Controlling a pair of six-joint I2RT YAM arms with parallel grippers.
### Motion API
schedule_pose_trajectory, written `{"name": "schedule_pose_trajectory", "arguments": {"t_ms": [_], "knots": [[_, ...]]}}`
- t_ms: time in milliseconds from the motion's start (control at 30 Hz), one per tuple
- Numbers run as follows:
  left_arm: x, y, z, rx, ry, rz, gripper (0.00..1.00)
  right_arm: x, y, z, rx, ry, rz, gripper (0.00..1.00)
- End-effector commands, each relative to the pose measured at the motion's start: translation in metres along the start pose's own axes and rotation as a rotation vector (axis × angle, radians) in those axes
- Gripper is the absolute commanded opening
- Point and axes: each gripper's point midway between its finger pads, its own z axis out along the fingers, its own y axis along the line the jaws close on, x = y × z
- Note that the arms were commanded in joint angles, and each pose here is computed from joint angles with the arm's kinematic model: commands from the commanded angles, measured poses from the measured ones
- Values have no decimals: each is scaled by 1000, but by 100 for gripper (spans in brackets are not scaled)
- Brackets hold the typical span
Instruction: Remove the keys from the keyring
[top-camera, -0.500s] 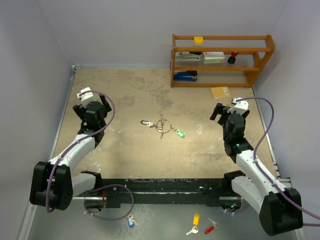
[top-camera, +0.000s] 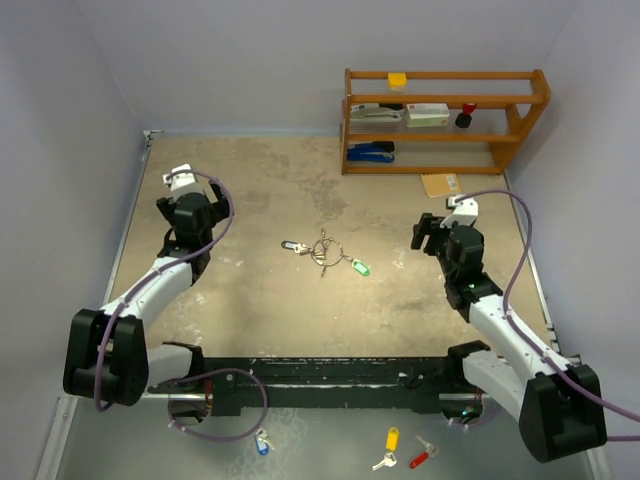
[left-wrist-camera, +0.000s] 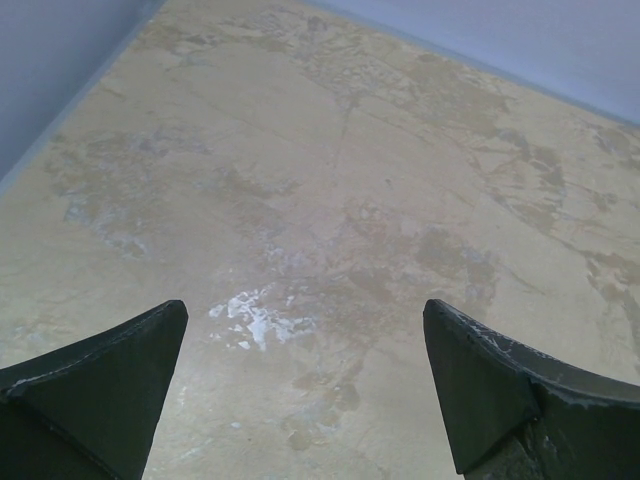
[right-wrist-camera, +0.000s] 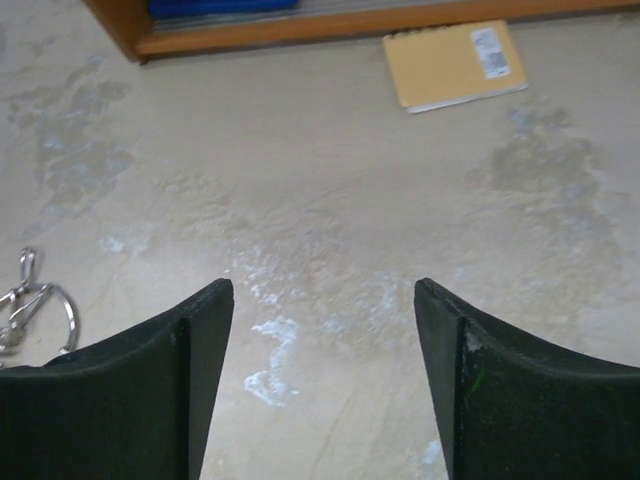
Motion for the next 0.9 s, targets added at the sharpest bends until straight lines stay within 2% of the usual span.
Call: {"name": "schedule_pose_trajectory", "arguments": {"t_ms": [0, 167, 200, 267, 567, 767, 867], "knots": [[-21, -26, -1, 111, -30, -70, 99, -2, 42, 0, -186, 41, -24, 69], [-22, -36, -7, 173, -41, -133, 99, 23, 81, -7, -309, 128, -122, 49], [-22, -40, -9, 196, -41, -144, 97, 29, 87, -8, -329, 144, -134, 45], [-21, -47, -11, 238, -35, -164, 86, 38, 99, -11, -380, 170, -144, 40], [-16, -53, -19, 287, -23, -194, 53, 70, 134, -27, -529, 244, -114, 38], [-16, -49, -20, 267, -19, -191, 53, 86, 148, -30, -576, 292, -141, 38], [-15, -50, -18, 264, -9, -182, 56, 89, 155, -28, -581, 308, -166, 37]]}}
